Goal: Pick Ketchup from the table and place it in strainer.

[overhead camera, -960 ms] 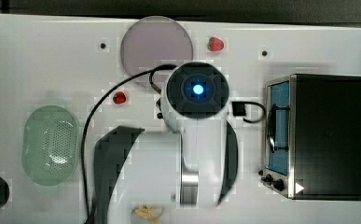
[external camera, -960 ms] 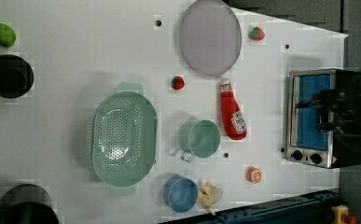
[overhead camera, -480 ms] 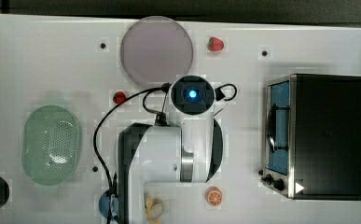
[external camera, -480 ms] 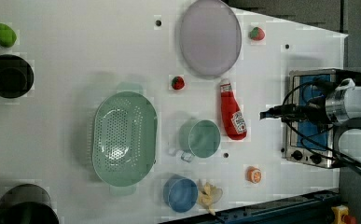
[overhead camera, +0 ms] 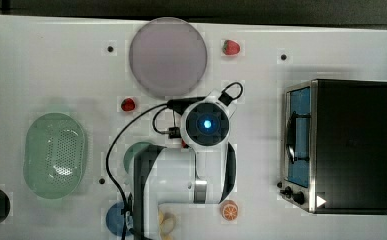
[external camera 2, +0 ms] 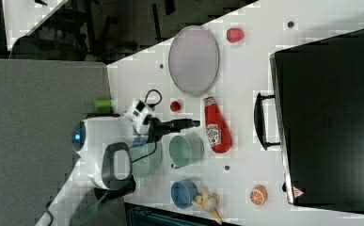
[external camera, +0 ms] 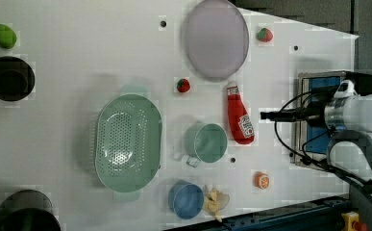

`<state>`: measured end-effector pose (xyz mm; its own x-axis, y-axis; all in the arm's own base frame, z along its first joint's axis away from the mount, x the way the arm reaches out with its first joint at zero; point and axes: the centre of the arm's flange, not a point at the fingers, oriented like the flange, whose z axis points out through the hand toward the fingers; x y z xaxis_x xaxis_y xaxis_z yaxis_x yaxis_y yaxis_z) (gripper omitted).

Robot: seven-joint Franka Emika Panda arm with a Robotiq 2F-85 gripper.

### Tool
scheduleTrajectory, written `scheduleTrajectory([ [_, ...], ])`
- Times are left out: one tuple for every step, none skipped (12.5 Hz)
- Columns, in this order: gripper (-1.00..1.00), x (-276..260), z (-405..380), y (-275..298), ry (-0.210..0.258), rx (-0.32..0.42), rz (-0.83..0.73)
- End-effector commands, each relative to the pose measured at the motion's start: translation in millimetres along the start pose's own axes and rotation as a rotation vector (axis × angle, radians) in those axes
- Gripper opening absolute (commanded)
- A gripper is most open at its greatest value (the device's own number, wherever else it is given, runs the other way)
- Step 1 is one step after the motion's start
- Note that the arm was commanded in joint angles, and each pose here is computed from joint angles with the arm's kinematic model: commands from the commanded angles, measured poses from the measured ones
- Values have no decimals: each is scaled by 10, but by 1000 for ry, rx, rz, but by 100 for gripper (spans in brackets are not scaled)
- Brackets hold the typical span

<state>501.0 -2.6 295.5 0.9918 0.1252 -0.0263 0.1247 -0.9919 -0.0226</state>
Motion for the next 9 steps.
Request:
scheduleTrajectory([
  [100, -89, 541, 49, -39, 13, -55],
  [100, -99, 670, 46, -39, 16, -55],
  [100, -104, 792, 49, -34, 17, -54],
  [100, -109, 910, 47, -27, 18, -54],
  [100, -125, 1029, 44, -22, 20, -53],
  [100, -149, 1142, 38, -23, 22, -53],
  [100, -163, 1238, 40, -22, 24, -51],
  [100, -174, 1321, 49, -22, 26, -48],
  [92, -195, 1394, 50, -28, 28, -47],
])
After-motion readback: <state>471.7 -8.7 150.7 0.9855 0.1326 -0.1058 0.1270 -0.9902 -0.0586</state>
